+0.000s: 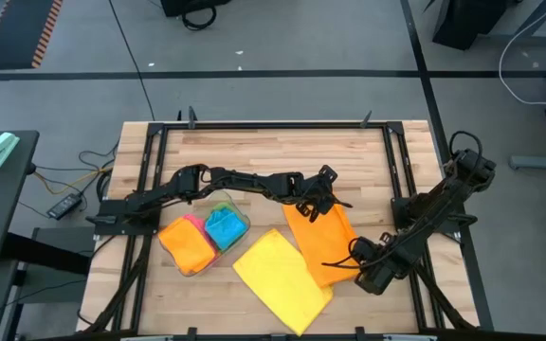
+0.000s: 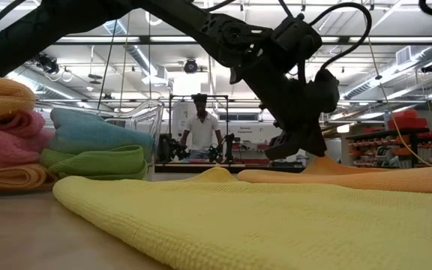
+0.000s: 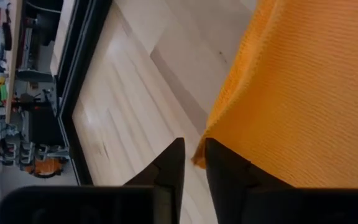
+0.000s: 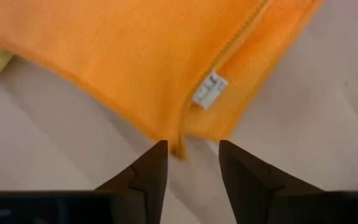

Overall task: Fold microfiber towels
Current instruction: Fold the orange microfiber cloth

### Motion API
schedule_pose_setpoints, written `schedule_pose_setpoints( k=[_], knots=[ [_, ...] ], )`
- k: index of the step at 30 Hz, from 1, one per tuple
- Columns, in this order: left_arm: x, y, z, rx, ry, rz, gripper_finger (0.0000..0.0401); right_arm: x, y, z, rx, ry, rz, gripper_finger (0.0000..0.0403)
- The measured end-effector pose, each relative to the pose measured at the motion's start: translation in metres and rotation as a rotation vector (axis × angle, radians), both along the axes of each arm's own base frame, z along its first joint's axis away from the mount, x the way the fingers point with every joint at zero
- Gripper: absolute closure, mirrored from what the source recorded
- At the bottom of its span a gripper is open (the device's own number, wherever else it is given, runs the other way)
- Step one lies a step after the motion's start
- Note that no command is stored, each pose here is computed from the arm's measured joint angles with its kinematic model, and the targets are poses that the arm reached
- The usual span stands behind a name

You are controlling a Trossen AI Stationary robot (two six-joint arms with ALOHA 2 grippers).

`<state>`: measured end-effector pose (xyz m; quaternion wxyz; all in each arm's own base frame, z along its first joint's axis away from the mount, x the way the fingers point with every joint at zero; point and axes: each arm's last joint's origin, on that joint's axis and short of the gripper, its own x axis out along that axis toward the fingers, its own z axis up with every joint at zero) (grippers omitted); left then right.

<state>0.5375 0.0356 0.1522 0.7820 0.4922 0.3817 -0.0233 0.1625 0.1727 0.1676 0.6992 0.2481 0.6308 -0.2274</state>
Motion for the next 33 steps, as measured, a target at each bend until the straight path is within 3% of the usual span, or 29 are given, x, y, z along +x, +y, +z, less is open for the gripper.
schedule_pose_setpoints(
  k=[8, 14, 18, 25, 33],
  knots=[
    [-0.001, -0.001, 0.004, -0.052, -0.01, 0.005, 0.0304, -0.004, 0.011, 0.035, -0.064, 0.037, 0.05, 0.027],
    [-0.005, -0.009, 0.019, -0.133, -0.014, -0.049, 0.0309, 0.004, 0.024, 0.04, -0.156, -0.244, 0.199, 0.0276],
    [-0.006, -0.017, 0.017, -0.152, -0.004, -0.049, 0.0322, 0.011, 0.025, 0.025, -0.164, -0.376, 0.27, 0.0277],
    [-0.007, -0.04, 0.016, -0.21, 0.01, -0.039, 0.0336, -0.013, 0.005, -0.018, -0.092, -0.165, 0.131, 0.0277],
    [-0.009, -0.059, 0.014, -0.228, 0.032, -0.055, 0.0333, -0.023, -0.001, -0.031, -0.077, -0.108, 0.102, 0.0277]
  ],
)
